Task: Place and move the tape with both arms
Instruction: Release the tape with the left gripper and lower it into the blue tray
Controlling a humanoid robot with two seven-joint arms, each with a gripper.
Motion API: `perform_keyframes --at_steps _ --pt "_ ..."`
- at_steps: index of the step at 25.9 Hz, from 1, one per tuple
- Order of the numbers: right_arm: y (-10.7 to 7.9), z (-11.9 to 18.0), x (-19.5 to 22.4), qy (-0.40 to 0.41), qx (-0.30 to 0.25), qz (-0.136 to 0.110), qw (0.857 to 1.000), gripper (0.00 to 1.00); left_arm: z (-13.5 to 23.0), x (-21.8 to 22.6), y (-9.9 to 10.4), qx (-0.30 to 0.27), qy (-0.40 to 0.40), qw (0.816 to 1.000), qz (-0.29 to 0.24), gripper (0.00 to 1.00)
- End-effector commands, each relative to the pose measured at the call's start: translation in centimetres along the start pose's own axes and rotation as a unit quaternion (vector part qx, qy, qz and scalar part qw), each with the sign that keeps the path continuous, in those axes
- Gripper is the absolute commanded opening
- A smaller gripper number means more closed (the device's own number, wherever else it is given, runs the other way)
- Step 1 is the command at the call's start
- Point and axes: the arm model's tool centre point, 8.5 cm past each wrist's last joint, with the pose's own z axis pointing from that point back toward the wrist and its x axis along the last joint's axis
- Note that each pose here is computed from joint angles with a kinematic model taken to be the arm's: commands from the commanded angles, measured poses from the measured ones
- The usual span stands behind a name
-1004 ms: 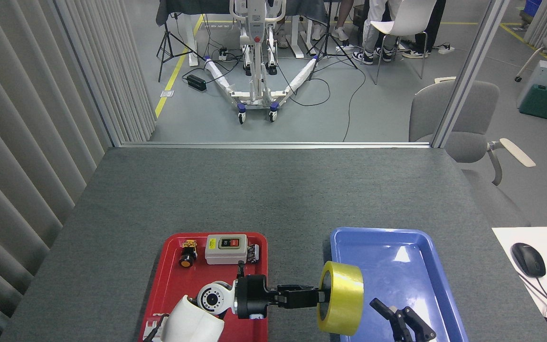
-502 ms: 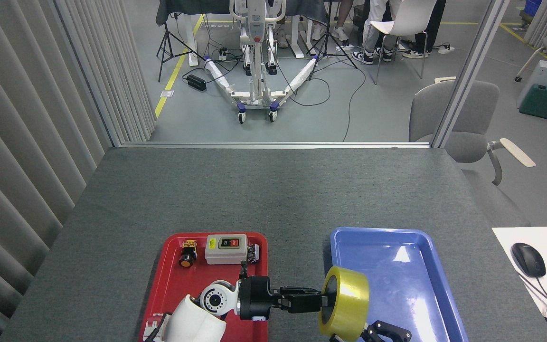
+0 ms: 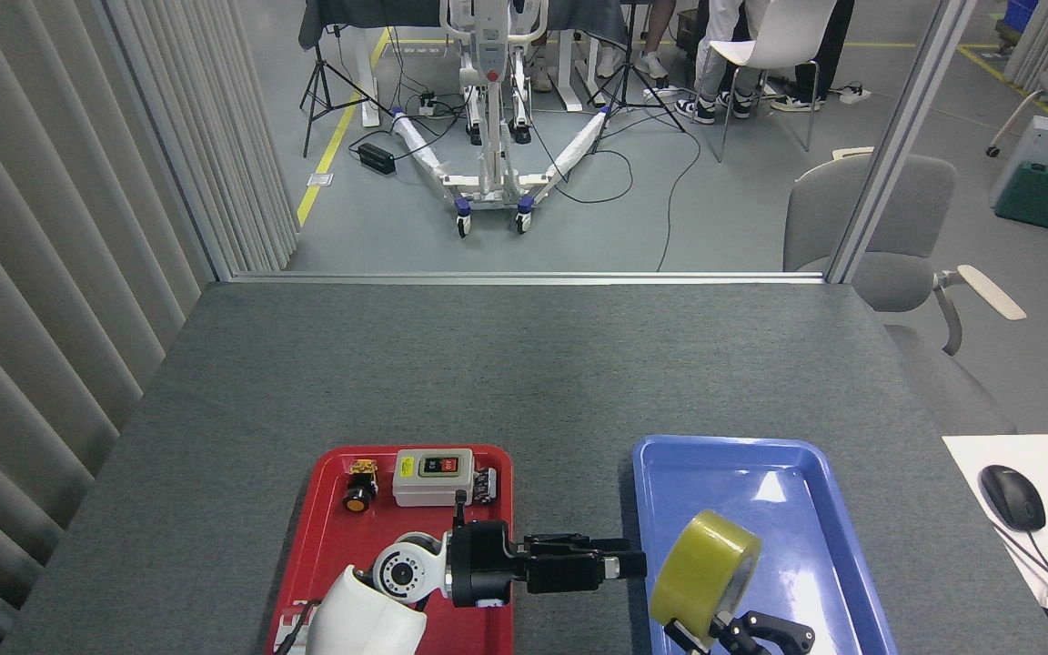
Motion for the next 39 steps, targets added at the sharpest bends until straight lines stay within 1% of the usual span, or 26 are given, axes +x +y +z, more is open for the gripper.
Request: perform_keyframes --at_steps 1,3,4,6,8,10,11,14,16,18,20,21,22,23,25,27,28,29,32,33,34,35,36,37,38,39 --pt "-0.2 0.2 -0.2 0.002 -0.005 0.001 1.000 0.00 1.7 0.5 1.3 0.048 -0.006 0.999 -0.006 1.00" --pt "-0.4 0.4 -0.8 0.019 -0.005 0.008 1.000 0.00 3.2 0.4 1.9 0.065 0.004 0.998 -0.013 1.00" --pt "-0.4 0.5 -1.6 0.051 -0.004 0.019 0.998 0.00 4.7 0.2 2.3 0.072 0.025 0.997 -0.007 1.00" --pt "-0.4 0.7 -3.2 0.120 0.007 0.043 0.992 0.00 9.8 -0.7 2.9 0.094 0.106 0.990 0.019 1.00" --pt "-0.1 0.8 -5.0 0.186 0.048 0.057 0.980 0.00 11.8 -0.6 1.9 0.132 0.149 0.979 0.039 1.00" --pt "0.1 0.4 -7.1 0.231 0.112 0.058 0.965 0.00 12.4 0.0 1.6 0.161 0.182 0.970 0.017 1.00" --pt "0.2 0.2 -8.2 0.249 0.151 0.052 0.955 0.00 12.5 0.3 1.6 0.172 0.201 0.964 -0.009 1.00" --pt "1.5 -0.1 -10.4 0.287 0.271 0.012 0.919 0.00 12.9 0.6 0.7 0.205 0.267 0.938 -0.088 1.00" --pt "1.4 -0.8 -11.6 0.297 0.314 -0.017 0.901 0.00 13.5 0.7 -0.7 0.223 0.305 0.916 -0.133 1.00" --pt "1.4 -1.2 -12.2 0.303 0.341 -0.046 0.889 0.00 13.8 0.8 -2.2 0.226 0.331 0.900 -0.170 1.00" --pt "1.5 -1.4 -12.3 0.308 0.372 -0.074 0.873 0.00 12.8 1.2 -3.9 0.228 0.343 0.888 -0.205 1.00" --pt "1.5 -1.5 -12.4 0.310 0.390 -0.088 0.863 0.00 12.2 1.2 -4.5 0.233 0.359 0.875 -0.228 1.00" --pt "1.7 -1.6 -12.2 0.310 0.410 -0.101 0.852 0.00 11.6 1.2 -4.7 0.246 0.379 0.854 -0.257 1.00" --pt "1.8 -2.1 -11.9 0.307 0.428 -0.112 0.843 0.00 11.1 1.4 -4.8 0.265 0.402 0.827 -0.290 1.00" --pt "1.9 -3.1 -11.5 0.306 0.451 -0.132 0.828 0.00 11.4 2.5 -5.2 0.303 0.453 0.765 -0.343 1.00" --pt "2.2 -4.0 -10.9 0.315 0.455 -0.158 0.817 0.00 12.4 3.0 -6.3 0.315 0.505 0.725 -0.348 1.00" --pt "2.3 -4.5 -10.6 0.318 0.452 -0.168 0.816 0.00 12.7 2.9 -6.5 0.314 0.517 0.718 -0.346 1.00" --pt "2.3 -4.9 -10.4 0.322 0.450 -0.175 0.814 0.00 12.8 2.7 -6.6 0.313 0.521 0.717 -0.343 1.00" --pt "2.3 -5.4 -10.3 0.328 0.444 -0.178 0.815 0.00 12.7 2.9 -6.7 0.306 0.513 0.726 -0.341 1.00" --pt "2.4 -5.3 -10.3 0.331 0.444 -0.178 0.813 0.08 12.6 3.2 -6.4 0.307 0.496 0.735 -0.345 1.00" --pt "2.5 -5.1 -10.4 0.333 0.448 -0.177 0.811 0.26 13.0 3.4 -5.2 0.313 0.479 0.740 -0.352 1.00" --pt "2.6 -4.9 -10.6 0.336 0.448 -0.174 0.810 0.42 14.7 3.5 -3.4 0.325 0.476 0.733 -0.361 1.00" --pt "2.7 -4.8 -10.7 0.337 0.447 -0.172 0.810 0.58 16.9 3.7 -0.8 0.338 0.476 0.718 -0.379 1.00" --pt "2.8 -4.7 -10.7 0.339 0.448 -0.173 0.809 0.83 19.4 3.9 0.7 0.331 0.487 0.706 -0.394 1.00" --pt "2.9 -4.6 -10.7 0.339 0.449 -0.172 0.809 1.00 21.0 4.0 1.5 0.315 0.496 0.700 -0.406 1.00" --pt "3.0 -4.5 -10.7 0.338 0.449 -0.172 0.809 1.00 21.7 3.9 2.0 0.307 0.509 0.695 -0.405 1.00"
